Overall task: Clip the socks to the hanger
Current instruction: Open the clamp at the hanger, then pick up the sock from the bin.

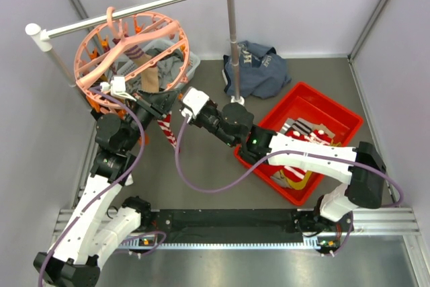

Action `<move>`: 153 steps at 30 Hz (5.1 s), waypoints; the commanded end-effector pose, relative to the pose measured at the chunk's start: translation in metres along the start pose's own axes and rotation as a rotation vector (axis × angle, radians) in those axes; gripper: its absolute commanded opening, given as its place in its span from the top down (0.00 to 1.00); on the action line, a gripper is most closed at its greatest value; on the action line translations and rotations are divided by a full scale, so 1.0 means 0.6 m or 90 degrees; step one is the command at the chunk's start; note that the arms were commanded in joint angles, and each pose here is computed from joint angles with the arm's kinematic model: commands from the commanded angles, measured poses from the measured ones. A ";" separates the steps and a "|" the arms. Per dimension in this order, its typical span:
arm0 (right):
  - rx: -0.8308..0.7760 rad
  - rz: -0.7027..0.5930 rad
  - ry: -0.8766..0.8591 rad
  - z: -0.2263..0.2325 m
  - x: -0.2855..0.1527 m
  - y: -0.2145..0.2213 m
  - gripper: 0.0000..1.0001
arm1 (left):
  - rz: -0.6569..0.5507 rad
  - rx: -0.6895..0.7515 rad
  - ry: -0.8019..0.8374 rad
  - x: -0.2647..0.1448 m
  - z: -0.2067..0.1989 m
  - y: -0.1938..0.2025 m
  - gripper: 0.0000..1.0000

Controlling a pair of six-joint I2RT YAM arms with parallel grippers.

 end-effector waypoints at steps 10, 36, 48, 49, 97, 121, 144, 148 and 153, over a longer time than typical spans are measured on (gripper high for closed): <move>0.027 -0.014 0.012 0.002 0.003 -0.037 1.00 | -0.040 0.003 -0.015 -0.010 -0.032 -0.033 0.59; 0.301 0.056 0.021 -0.021 0.002 -0.083 1.00 | -0.025 0.076 0.001 -0.040 -0.003 -0.002 0.21; 0.339 0.056 0.007 -0.021 0.002 -0.085 1.00 | -0.089 0.042 0.061 -0.003 0.019 0.009 0.21; 0.340 0.057 0.007 -0.021 0.002 -0.084 1.00 | -0.103 0.042 0.081 -0.001 0.014 0.005 0.21; 0.348 0.354 0.202 -0.094 -0.198 0.010 0.33 | -0.113 0.080 0.076 0.033 0.017 0.019 0.77; 0.631 0.549 0.747 -0.212 -0.460 0.304 0.48 | -0.116 0.083 0.034 0.021 0.025 0.020 0.78; 0.700 0.690 0.849 -0.280 -0.442 0.491 0.72 | -0.113 0.083 0.023 0.022 0.027 0.019 0.79; 0.686 0.697 0.838 -0.276 -0.452 0.469 0.81 | -0.109 0.083 0.021 0.023 0.027 0.020 0.78; 0.658 0.658 0.819 -0.284 -0.459 0.414 0.85 | -0.112 0.084 0.016 0.022 0.027 0.018 0.79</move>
Point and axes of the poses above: each gripper's point midway between its finger pads, its own x axis out along the fingers, its own z axis along the line the jaws close on, y = z × x, the point moved 10 cm from there along -x, back along the fingers, and after that the axes turned 1 degree about -x, right-handed, at the moved point
